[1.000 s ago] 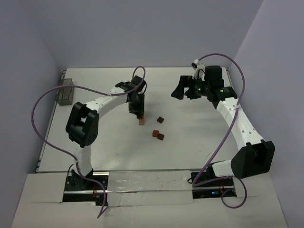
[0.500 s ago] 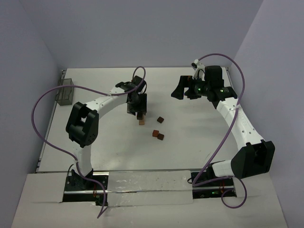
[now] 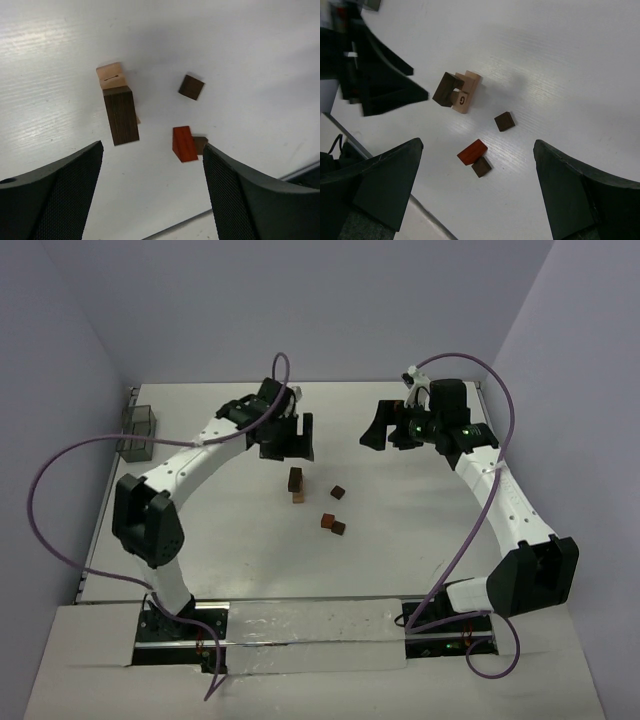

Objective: Build the wood block tower

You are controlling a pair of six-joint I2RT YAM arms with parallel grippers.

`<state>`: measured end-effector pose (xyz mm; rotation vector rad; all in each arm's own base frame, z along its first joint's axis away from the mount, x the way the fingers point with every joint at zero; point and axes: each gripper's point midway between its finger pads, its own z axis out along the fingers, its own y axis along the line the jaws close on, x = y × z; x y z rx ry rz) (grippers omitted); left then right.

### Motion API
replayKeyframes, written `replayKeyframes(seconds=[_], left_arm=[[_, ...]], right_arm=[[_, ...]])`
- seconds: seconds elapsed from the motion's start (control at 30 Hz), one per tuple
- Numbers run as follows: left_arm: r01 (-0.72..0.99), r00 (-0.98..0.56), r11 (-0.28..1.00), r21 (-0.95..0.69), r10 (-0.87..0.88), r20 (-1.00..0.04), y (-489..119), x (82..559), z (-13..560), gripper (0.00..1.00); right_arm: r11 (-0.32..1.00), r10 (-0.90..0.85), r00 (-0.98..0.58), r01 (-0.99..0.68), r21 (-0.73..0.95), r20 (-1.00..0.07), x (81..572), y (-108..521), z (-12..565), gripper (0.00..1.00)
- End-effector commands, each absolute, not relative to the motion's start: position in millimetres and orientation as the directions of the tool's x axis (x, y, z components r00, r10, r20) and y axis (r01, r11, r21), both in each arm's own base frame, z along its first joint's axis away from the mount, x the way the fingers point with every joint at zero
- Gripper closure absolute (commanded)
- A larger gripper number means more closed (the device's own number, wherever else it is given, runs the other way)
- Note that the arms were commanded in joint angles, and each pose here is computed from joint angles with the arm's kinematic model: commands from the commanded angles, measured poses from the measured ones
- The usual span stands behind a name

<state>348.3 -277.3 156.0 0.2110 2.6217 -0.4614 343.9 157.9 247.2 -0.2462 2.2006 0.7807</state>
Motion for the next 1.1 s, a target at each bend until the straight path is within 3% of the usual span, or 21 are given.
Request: replayKeyframes(seconds=[0.0,0.03,0.13,0.23,0.43,0.63,0.8,1.07], left_arm=[[0.298,-0.762,0.864,-0.405,-0.04,-0.646,-250.0,356.6,250.1,0.27],[0.258,-0.759,0.869,-0.423,-0.089,-0.645,-230.6,362.6,251.7,0.39],[0.142,-0.769,0.915,-0.378,-0.139,-0.624,-177.4,372.3,228.2,0.64],[0.052,-0.755,0.961,-0.271,-0.14,-0.641,-137.4,373.8,206.2,0.71],[-0.09,-0.721,0.963,-0.253,-0.238,-0.651,-85.6,362.1,184.8,0.6],[-0.198,-0.726,0.941,-0.275,-0.329,-0.604,-47.2,352.5,166.9,0.53],[-0.279,-0.671,0.89,-0.361,-0.45,-0.589,-10.5,352.9,175.1,0.28],[-0.312,-0.627,0.826,-0.469,-0.55,-0.552,12.0,351.3,182.1,0.24]], right_arm=[[0.815,0.028,-0.619,-0.441,0.377,-0.785,339.7,160.4,254.5,0.0],[0.821,0.008,-0.613,-0.447,0.355,-0.79,338.3,163.4,251.6,0.01],[0.841,-0.076,-0.601,-0.467,0.272,-0.796,335.6,176.8,240.6,0.04],[0.87,-0.147,-0.586,-0.459,0.177,-0.797,336.2,190.4,235.0,0.03],[0.937,0.033,-0.696,-0.228,0.265,-0.717,338.2,237.0,230.9,0.0],[0.958,-0.03,-0.738,-0.214,0.192,-0.674,337.3,301.6,208.0,0.0],[0.981,-0.066,-0.779,-0.166,0.103,-0.623,346.3,323.8,172.1,0.0],[0.985,-0.084,-0.861,-0.149,0.091,-0.502,345.3,343.7,109.2,0.0]])
